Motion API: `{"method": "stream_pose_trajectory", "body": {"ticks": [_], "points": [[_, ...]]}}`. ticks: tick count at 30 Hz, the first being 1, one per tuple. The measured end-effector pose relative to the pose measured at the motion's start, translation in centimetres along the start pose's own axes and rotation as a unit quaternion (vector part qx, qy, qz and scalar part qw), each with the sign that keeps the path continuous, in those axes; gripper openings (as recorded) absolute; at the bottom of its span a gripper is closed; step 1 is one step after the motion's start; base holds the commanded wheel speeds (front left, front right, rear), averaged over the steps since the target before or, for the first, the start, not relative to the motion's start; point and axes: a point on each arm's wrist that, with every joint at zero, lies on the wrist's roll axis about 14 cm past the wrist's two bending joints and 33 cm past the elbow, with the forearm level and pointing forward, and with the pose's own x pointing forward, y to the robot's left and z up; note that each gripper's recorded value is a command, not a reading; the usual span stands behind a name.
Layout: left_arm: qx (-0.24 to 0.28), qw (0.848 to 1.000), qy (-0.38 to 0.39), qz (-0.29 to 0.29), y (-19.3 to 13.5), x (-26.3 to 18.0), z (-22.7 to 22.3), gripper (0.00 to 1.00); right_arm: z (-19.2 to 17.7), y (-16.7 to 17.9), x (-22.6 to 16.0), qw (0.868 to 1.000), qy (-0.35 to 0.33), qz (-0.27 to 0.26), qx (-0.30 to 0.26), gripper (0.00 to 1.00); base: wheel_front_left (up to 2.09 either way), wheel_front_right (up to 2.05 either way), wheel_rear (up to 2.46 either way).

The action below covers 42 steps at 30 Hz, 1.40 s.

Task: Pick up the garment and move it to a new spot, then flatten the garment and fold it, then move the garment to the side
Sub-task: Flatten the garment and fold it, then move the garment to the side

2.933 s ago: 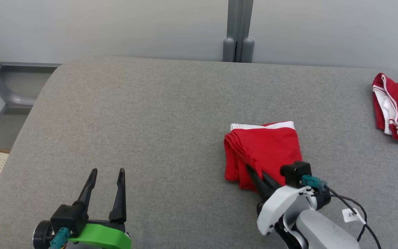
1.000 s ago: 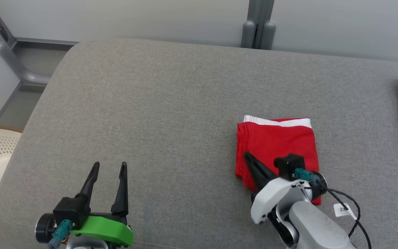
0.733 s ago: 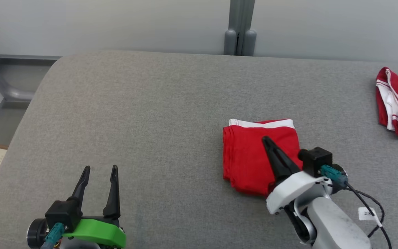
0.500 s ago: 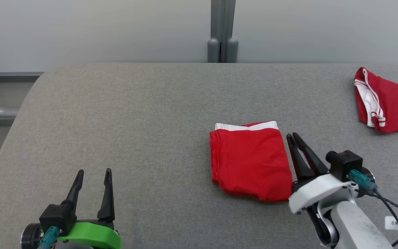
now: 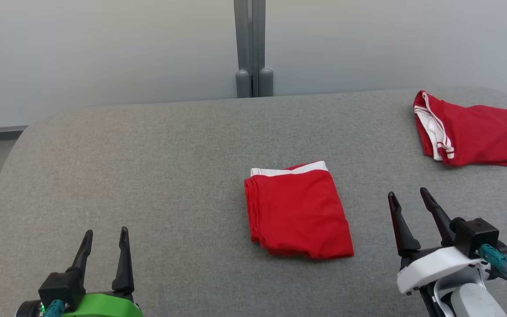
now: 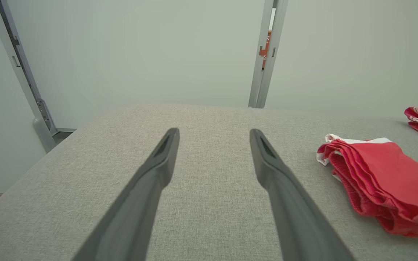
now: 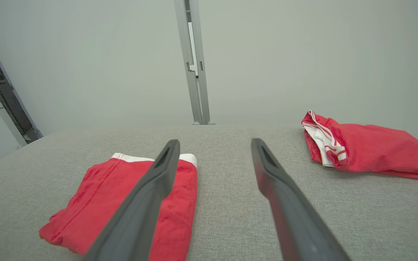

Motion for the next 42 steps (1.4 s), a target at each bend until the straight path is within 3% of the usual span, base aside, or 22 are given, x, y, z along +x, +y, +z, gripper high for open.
{"method": "stream_pose_trajectory", "body": {"ticks": [15, 42], "points": [[-0.002, 1.0, -0.001, -0.007, 0.0, -0.3, 0.1, 1.0, 1.3, -0.2, -0.8, 1.0, -0.022, -0.005, 0.015, 1.0, 0.0, 0.0, 0.0], [-0.005, 1.0, -0.002, 0.013, 2.0, -0.7, 0.3, 1.0, 0.4, -0.5, -1.7, 0.999, -0.01, -0.018, 0.026, 1.0, 0.0, 0.0, 0.0]]}}
